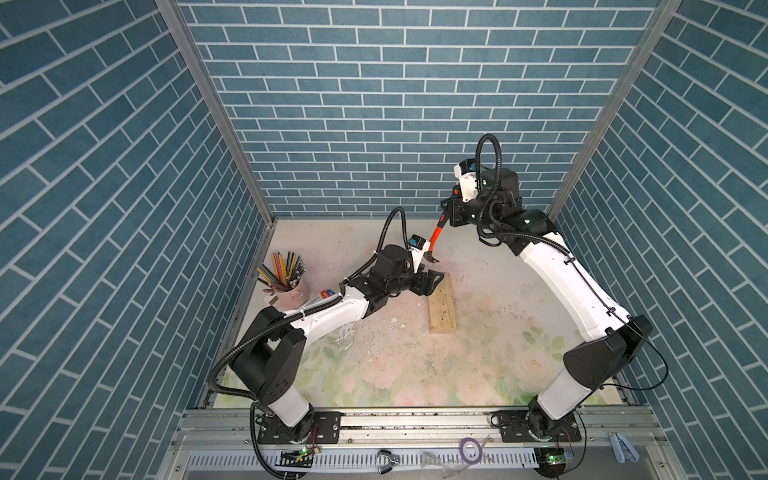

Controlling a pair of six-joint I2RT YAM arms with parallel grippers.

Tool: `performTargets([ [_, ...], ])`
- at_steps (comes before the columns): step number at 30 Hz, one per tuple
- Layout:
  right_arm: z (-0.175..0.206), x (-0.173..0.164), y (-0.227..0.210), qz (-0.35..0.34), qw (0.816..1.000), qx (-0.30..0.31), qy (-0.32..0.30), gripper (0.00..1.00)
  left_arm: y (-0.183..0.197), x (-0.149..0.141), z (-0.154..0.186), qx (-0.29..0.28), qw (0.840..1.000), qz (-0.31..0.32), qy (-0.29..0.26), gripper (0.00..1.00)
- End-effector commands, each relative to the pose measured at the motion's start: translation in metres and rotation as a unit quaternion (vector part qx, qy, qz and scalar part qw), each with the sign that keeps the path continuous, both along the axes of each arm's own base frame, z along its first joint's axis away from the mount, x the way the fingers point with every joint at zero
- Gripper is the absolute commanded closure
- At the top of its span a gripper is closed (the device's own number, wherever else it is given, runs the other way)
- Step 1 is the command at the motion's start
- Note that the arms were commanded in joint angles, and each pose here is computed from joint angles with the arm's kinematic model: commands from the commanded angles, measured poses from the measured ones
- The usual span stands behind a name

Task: Use a claw hammer to pull out a nail
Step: Pick up the nail with the hammer.

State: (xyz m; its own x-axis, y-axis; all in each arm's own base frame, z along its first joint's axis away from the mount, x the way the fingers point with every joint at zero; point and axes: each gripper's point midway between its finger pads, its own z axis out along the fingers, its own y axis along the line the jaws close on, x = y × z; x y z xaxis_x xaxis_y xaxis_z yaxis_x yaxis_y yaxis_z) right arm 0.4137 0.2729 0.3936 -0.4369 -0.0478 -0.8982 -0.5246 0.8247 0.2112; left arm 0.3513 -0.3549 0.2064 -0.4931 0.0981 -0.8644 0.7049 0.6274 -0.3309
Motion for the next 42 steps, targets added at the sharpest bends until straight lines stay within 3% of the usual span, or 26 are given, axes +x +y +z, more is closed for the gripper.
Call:
performTargets([
  [1,0.074,-0.017,-0.009,0.002,0.995,0.064,-0.075,1.00,-0.008,0.003,0.004,-0.001,0.999,-0.020,-0.025,0.23],
  [20,0.099,-0.033,-0.014,0.013,0.992,0.080,-0.101,1.00,-0.013,0.019,0.010,-0.022,0.999,-0.020,-0.029,0.29],
  [27,0.103,-0.039,-0.016,0.017,0.991,0.084,-0.103,1.00,-0.014,0.021,0.017,-0.040,0.999,-0.016,-0.030,0.38],
  [30,0.104,-0.041,-0.017,0.017,0.990,0.087,-0.105,1.00,-0.015,0.022,0.018,-0.044,0.999,-0.015,-0.027,0.47],
  [42,0.102,-0.042,-0.020,0.011,0.990,0.087,-0.106,1.00,-0.011,0.022,0.023,-0.050,0.998,-0.004,-0.026,0.97],
])
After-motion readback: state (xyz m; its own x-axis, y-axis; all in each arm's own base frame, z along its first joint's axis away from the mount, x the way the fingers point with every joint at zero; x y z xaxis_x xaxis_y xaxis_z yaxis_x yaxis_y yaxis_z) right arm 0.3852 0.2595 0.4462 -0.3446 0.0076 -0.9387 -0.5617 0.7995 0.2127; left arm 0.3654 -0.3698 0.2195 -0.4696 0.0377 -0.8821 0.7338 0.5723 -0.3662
